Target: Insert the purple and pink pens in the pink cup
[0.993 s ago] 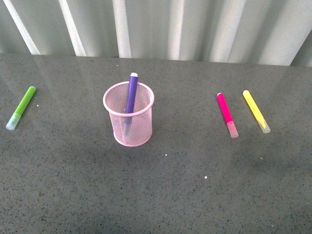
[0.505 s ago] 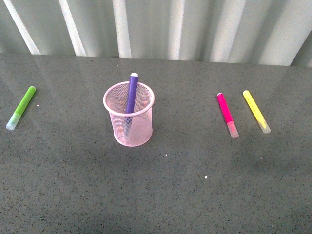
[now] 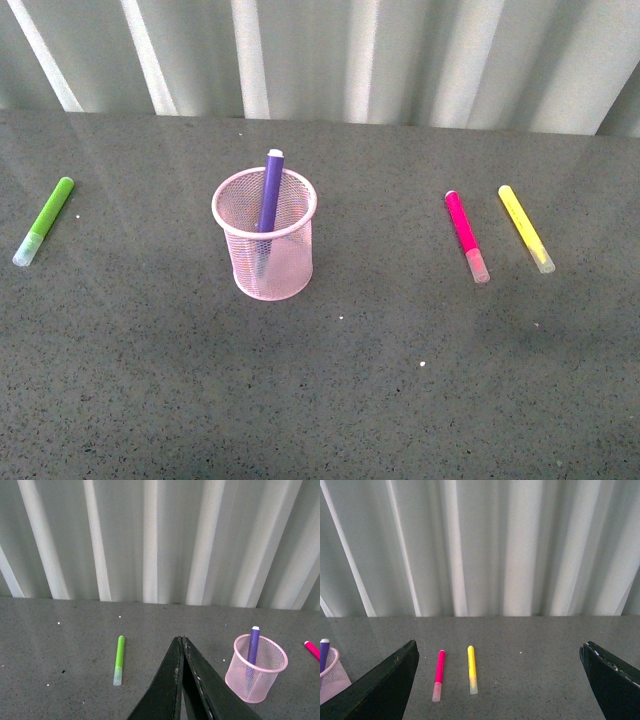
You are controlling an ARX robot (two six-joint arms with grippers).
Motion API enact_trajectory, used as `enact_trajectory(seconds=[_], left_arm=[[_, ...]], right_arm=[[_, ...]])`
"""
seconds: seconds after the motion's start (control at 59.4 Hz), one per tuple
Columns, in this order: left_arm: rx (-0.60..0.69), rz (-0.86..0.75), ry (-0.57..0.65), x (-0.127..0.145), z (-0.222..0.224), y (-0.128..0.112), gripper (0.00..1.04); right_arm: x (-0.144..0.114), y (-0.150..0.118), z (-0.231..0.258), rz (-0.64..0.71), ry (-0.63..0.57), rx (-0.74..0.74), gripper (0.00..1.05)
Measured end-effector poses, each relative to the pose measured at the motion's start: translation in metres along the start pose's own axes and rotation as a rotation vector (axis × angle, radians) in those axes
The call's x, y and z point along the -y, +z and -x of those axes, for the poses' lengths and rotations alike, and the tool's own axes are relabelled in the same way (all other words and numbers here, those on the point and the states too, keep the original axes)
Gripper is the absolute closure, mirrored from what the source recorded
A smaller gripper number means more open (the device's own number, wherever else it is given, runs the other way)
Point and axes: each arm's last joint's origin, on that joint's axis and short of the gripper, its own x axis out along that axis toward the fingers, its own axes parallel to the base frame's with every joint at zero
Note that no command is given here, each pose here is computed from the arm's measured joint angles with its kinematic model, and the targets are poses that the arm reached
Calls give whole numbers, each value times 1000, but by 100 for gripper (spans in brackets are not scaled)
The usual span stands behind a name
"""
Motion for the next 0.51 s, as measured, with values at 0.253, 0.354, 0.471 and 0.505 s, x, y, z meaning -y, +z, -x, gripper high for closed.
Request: enact_trajectory(seconds=[0.253,0.354,0.471,0.505], left_arm=[[0,0,0,0,0,0,64],[0,0,0,0,0,0,39],[0,0,0,0,0,0,9],[0,-1,0,0,0,0,5]], right_arm=[[0,0,0,0,0,0,7],[0,0,0,0,0,0,7],[0,0,0,0,0,0,7],[0,-1,0,-7,-18,-21,7]])
